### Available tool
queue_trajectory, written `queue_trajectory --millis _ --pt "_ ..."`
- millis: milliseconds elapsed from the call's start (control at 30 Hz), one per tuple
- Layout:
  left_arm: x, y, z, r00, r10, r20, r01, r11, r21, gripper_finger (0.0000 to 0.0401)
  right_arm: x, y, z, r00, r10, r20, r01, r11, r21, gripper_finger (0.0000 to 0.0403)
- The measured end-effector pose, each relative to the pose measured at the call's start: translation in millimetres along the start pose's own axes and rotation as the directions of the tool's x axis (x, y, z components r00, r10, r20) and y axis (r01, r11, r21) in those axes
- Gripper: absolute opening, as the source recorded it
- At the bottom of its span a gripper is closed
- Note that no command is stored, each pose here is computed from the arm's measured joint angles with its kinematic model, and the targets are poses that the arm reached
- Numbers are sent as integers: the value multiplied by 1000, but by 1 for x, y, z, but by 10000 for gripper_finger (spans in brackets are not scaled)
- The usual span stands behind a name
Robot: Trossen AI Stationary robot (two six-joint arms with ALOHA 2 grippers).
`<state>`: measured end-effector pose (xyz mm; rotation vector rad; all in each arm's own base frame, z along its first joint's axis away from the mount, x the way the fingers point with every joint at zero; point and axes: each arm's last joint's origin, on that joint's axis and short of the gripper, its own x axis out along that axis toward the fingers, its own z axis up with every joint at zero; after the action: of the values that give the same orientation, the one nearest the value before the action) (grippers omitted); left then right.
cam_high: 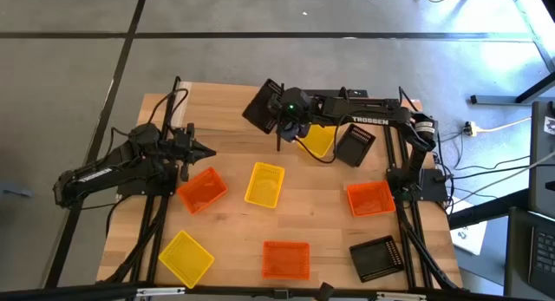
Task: Stack baskets on shelf by color
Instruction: Put the middle black basket on the shelf
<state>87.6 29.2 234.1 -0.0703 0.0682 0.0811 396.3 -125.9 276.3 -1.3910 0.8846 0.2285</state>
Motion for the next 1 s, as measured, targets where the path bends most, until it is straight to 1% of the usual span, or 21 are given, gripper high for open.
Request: queue_trajectory --millis 300,467,567,733,833,1000 --pt "0 0 0 1000 0 0 0 1000 0 0 0 -1 0 1000 -5 9 5 1000 2 41" --pt "0 0 0 1000 0 0 0 1000 0 0 0 0 0 1000 -4 12 4 1000 3 42" --pt "0 0 0 1000 0 0 0 1000 0 0 0 1 1 999 4 50 -4 1000 3 37" --pt "0 0 0 1000 0 0 0 1000 0 0 0 0 3 997 -6 82 -1 997 79 32" --pt "0 0 0 1000 0 0 0 1000 0 0 0 0 3 997 -5 81 -3 995 100 36" --pt "0 0 0 1000 0 0 0 1000 -1 0 0 0 3 997 -6 80 -3 994 106 54"
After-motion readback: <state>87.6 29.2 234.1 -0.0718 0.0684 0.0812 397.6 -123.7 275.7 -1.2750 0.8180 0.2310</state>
